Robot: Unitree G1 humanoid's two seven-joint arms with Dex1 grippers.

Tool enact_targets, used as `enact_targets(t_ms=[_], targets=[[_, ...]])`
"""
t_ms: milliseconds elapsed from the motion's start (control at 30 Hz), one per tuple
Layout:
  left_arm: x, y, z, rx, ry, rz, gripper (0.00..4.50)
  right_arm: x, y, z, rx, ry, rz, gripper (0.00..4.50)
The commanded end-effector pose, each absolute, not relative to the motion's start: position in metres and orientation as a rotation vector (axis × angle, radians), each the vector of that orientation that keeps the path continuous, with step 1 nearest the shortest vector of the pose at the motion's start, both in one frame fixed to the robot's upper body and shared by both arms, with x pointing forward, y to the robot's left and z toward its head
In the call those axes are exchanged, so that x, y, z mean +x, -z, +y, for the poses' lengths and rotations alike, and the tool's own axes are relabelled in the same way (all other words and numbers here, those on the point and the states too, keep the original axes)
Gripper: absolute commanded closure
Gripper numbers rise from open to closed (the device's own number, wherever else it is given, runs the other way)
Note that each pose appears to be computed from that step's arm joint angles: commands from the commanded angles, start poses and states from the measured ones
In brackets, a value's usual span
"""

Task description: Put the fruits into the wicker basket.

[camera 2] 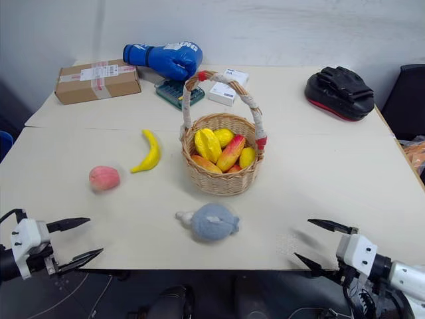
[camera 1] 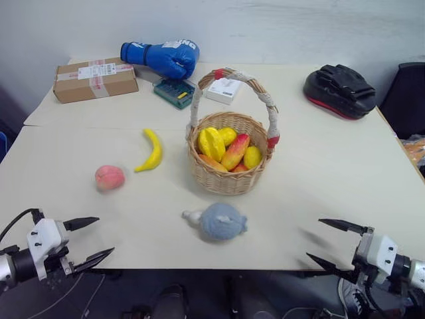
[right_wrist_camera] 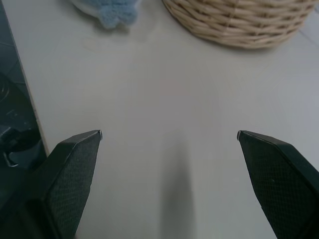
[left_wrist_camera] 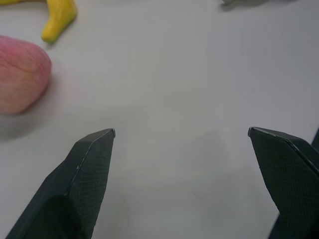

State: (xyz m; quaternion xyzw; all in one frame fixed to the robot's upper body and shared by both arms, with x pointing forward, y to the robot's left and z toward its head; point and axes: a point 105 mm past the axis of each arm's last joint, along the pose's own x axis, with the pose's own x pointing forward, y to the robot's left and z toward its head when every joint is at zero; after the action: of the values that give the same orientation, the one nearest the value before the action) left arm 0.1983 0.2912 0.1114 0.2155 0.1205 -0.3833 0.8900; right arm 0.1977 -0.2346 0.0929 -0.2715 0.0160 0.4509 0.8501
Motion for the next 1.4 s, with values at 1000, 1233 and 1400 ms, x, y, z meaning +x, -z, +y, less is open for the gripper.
enact_targets(t_ms=[1000, 1233, 1400], targets=[[0.197, -0.124, 0.194, 0.410, 1.285, 0.310, 0.00, 0.269, -0.088, -0.043, -0.314, -1.273, 0.138, 0.01], [0.207, -0.124, 0.199, 0.431, 1.278, 0.289, 0.00, 0.251, -0.082, -0.048, -0.248, -1.421, 0.217, 1.66], [0.208, -0.119, 0.190, 0.441, 1.331, 0.298, 0.00, 0.236, -0.126, -0.088, -0.074, -1.388, 0.155, 3.29]])
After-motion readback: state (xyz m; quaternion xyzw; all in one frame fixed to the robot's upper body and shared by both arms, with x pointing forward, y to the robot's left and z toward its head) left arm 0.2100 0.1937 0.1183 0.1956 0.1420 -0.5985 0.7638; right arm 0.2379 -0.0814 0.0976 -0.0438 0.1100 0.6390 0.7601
